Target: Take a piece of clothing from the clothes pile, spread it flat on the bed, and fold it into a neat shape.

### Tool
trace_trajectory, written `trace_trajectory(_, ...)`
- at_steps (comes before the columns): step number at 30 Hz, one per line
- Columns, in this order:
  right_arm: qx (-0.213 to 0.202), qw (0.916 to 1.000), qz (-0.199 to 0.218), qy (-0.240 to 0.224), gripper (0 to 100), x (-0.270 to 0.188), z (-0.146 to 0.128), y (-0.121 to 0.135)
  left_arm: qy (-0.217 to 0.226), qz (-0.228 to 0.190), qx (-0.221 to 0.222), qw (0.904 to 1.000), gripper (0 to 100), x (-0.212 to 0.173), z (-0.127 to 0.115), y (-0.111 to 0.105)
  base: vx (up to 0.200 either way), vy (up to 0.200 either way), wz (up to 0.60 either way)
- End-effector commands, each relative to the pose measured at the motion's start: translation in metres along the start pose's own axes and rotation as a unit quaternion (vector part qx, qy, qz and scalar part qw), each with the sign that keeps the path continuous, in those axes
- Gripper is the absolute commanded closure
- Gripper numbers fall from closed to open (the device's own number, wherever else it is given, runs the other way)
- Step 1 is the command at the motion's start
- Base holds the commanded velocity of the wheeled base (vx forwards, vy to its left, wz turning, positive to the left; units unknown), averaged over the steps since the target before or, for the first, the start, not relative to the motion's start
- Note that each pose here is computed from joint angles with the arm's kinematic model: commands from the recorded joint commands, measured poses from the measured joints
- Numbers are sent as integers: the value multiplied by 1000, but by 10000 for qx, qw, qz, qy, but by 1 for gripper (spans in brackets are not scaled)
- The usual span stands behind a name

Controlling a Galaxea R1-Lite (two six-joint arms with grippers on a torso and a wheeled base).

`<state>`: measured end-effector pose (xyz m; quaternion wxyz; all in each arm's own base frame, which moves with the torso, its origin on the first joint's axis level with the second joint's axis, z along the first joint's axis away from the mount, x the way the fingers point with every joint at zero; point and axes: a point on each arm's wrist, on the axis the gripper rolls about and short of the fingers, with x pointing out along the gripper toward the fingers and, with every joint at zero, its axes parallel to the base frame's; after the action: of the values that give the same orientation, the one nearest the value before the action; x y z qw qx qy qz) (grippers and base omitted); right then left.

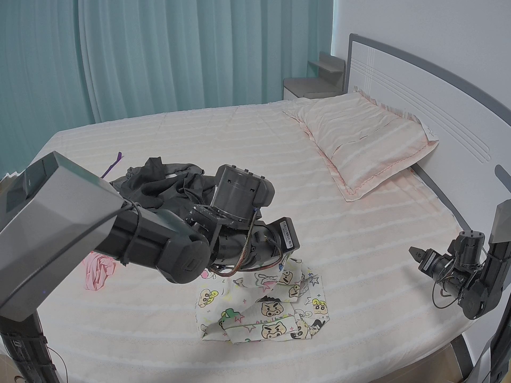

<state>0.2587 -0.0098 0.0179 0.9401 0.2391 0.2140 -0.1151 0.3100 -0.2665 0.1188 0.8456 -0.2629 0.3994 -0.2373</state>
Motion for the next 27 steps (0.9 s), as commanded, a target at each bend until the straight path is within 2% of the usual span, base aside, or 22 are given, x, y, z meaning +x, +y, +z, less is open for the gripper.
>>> trace_trajectory(1,-7,10000,-1,25,0,1,-1,0,-173,-483,-25,9987,100,1,-4,-8,0,0,0)
trace_trajectory(2,-11,10000,1,35,0,0,-2,0,-245,-609,-101,9978,100,0,-3,-11,0,0,0)
trace_trajectory(11,-14,10000,11,32,0,0,-2,1,-238,-653,-94,9975,100,0,-5,-14,0,0,0)
trace_trajectory(12,-14,10000,11,32,0,0,-2,1,-238,-653,-94,9975,0,0,-5,-14,0,0,0)
trace_trajectory(19,-15,10000,7,38,0,0,-2,1,-173,-538,-120,9983,0,1,-7,-10,0,0,0)
trace_trajectory(27,-16,10000,7,55,0,0,-2,0,-83,43,-131,9999,0,-3,-22,0,0,0,0)
